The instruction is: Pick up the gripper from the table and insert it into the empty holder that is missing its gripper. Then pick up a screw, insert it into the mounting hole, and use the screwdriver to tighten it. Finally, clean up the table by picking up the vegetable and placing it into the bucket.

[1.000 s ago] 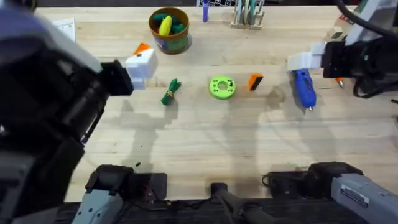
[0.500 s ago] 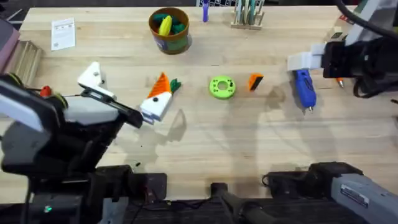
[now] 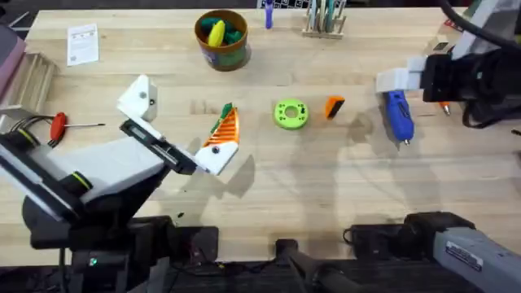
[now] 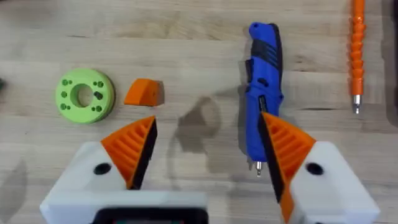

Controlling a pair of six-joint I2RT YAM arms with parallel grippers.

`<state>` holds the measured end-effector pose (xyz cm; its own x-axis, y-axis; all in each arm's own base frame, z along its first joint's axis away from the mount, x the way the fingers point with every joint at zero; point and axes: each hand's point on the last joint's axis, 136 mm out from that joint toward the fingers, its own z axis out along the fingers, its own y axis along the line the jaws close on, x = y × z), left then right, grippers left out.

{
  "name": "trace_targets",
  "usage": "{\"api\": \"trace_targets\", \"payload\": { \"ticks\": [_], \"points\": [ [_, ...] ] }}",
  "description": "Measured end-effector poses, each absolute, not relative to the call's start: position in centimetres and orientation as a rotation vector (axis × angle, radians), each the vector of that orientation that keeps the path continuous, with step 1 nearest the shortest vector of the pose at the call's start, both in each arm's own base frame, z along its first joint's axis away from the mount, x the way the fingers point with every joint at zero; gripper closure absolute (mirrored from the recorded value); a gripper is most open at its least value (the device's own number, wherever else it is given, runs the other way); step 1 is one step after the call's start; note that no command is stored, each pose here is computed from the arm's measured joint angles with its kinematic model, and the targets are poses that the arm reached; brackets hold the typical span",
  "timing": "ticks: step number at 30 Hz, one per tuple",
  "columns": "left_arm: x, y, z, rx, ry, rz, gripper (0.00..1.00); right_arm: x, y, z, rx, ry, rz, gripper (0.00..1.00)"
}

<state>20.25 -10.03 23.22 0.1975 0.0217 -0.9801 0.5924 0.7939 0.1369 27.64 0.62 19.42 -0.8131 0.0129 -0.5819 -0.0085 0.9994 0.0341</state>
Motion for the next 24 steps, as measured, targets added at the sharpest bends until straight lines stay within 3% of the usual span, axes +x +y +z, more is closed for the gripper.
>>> {"api": "trace_targets", "payload": {
  "ticks": [9, 12, 16, 24],
  "points": [
    [18.9, -12.2, 21.4, 0.654, 1.309, -0.587, 0.015, 27.6, 0.6, 19.4, 0.003, 2.52, 0.046, 0.026],
    [18.7, -12.6, 20.5, 0.64, 1.362, -0.657, 0.015, 27.6, 0.6, 19.4, 0.003, 2.519, 0.046, 0.026],
    [18.3, -13.1, 17.0, 0.603, 1.537, -0.802, 0.014, 27.6, 0.6, 19.4, 0.003, 2.519, 0.046, 0.026],
    [15.9, -14.7, 16.0, 0.754, 1.523, -0.902, 0.014, 27.6, 0.6, 19.4, 0.003, 2.52, 0.046, 0.026]
  ]
}}
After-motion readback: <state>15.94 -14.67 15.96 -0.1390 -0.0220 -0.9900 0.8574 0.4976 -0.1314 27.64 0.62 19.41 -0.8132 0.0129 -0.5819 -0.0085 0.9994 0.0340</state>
